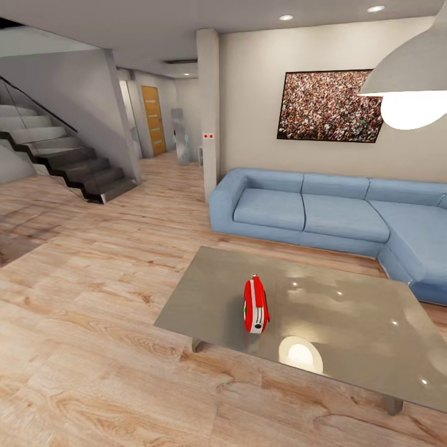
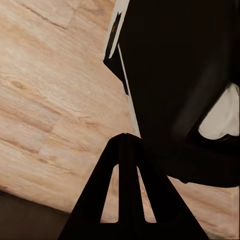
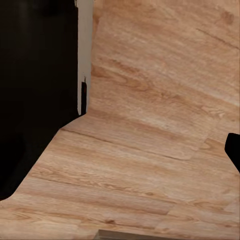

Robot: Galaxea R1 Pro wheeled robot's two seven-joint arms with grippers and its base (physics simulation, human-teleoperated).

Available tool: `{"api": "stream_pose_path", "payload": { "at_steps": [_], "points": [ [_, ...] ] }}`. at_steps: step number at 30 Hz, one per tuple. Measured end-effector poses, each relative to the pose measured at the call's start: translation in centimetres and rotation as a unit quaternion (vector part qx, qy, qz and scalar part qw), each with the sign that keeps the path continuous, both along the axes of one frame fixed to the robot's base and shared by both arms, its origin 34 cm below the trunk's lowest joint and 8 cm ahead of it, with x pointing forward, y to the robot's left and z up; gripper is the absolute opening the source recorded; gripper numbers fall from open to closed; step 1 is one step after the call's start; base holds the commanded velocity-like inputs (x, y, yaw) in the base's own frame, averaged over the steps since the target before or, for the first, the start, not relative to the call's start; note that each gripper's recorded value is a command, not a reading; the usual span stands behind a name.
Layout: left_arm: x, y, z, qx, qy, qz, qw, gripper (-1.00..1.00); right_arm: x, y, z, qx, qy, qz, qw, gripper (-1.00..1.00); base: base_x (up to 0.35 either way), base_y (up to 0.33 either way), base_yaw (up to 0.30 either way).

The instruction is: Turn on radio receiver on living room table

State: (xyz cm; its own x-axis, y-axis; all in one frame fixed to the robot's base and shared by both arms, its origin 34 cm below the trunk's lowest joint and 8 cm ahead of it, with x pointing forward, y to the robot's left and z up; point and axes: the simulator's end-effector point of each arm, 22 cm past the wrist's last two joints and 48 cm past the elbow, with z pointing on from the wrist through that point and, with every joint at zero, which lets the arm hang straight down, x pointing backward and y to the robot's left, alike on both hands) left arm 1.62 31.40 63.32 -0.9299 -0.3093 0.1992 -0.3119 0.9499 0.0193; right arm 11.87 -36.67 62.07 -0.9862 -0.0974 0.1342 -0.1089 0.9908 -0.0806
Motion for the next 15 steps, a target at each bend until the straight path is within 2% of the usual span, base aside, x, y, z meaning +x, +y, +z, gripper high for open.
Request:
{"api": "stream_pose_path", "payload": {
  "at_steps": [7,9,15],
  "points": [
    [-0.1,-7.5,-0.2,-0.047,0.002,0.01,0.9988,-1.0,0.0,0.8,-0.1,0.005,0.0,0.0,1.0,1.0,0.0,0.0,0.0],
    [-0.1,-8.5,-0.2,-0.053,0.002,0.012,0.9985,-1.0,0.0,0.9,-0.1,0.006,0.0,0.0,1.0,1.0,0.0,0.0,0.0],
    [0.0,-9.0,-0.2,-0.055,0.0,0.014,0.9984,-1.0,0.0,0.9,-0.1,0.006,0.0,-0.001,1.0,1.0,0.0,0.0,0.0]
  ]
}}
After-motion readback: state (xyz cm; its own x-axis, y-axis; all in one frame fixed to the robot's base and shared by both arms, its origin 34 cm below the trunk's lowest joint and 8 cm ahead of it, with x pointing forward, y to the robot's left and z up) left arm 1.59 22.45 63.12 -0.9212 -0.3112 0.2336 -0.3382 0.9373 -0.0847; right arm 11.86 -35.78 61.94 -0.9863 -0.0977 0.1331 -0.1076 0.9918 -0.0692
